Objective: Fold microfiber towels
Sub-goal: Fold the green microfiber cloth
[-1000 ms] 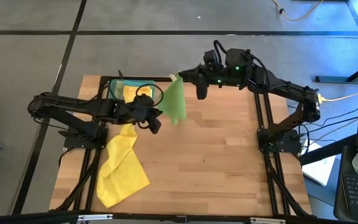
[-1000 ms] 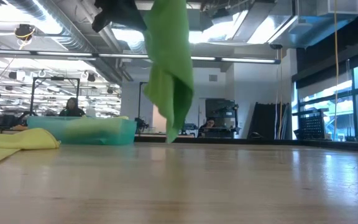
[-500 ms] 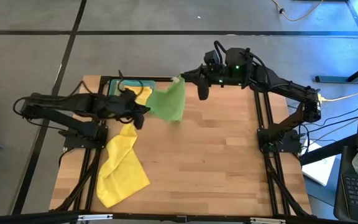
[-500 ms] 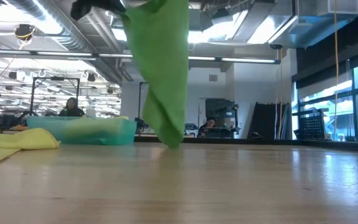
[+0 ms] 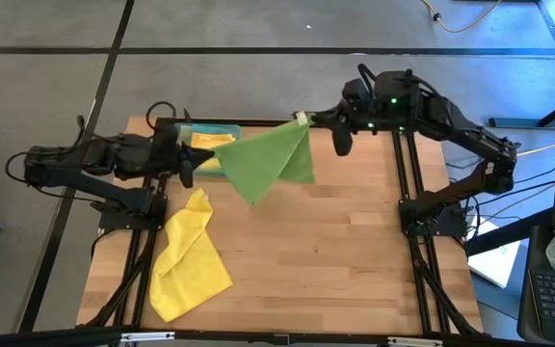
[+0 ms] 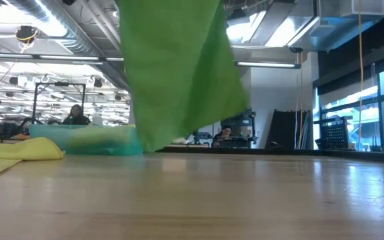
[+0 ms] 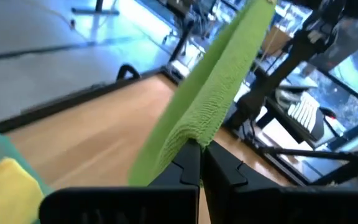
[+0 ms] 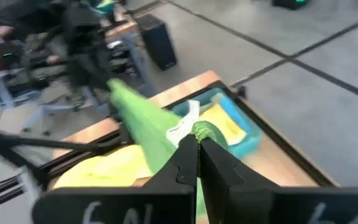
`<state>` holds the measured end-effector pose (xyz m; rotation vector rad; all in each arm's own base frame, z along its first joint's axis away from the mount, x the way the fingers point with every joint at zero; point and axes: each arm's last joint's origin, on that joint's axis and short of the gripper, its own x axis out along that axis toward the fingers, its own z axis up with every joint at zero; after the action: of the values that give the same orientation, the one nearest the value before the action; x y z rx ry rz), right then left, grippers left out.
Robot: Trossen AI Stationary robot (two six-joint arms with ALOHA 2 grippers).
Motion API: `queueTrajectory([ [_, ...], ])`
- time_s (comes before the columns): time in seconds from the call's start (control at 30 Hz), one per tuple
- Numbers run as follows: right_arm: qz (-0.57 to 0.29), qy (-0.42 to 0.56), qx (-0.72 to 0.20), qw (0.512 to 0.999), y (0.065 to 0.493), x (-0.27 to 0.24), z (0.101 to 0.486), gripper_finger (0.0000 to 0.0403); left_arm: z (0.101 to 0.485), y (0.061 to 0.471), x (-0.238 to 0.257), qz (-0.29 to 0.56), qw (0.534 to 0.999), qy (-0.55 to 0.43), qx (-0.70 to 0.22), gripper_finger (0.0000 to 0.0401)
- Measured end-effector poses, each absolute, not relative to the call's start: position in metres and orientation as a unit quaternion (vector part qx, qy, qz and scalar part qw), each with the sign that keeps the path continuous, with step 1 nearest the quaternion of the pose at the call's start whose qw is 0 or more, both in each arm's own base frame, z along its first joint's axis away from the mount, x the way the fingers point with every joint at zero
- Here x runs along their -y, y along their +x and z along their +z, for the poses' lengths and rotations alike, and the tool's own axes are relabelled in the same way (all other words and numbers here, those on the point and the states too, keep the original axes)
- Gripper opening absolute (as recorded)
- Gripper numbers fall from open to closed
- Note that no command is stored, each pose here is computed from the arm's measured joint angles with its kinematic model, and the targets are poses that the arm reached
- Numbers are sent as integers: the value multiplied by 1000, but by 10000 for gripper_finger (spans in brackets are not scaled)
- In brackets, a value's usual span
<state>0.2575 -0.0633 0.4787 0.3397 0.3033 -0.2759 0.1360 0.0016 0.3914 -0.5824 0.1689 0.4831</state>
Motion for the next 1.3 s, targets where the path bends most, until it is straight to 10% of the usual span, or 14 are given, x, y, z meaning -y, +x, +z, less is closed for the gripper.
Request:
queueTrajectory([
  [0.4, -19, 188, -198, 962, 250, 55, 473, 18, 395, 142, -1, 231, 932, -272, -67, 0],
  [0.87, -215, 44, -258, 941, 264, 85, 452, 17, 380, 176, -30, 347, 919, -142, -118, 0],
  [1.1, -176, 188, -291, 922, 250, 75, 447, 12, 391, 182, -27, 251, 947, -186, -70, 0],
  [1.3, -110, 232, -443, 859, 244, 44, 413, 21, 360, 198, 6, 164, 932, -237, -219, 0],
])
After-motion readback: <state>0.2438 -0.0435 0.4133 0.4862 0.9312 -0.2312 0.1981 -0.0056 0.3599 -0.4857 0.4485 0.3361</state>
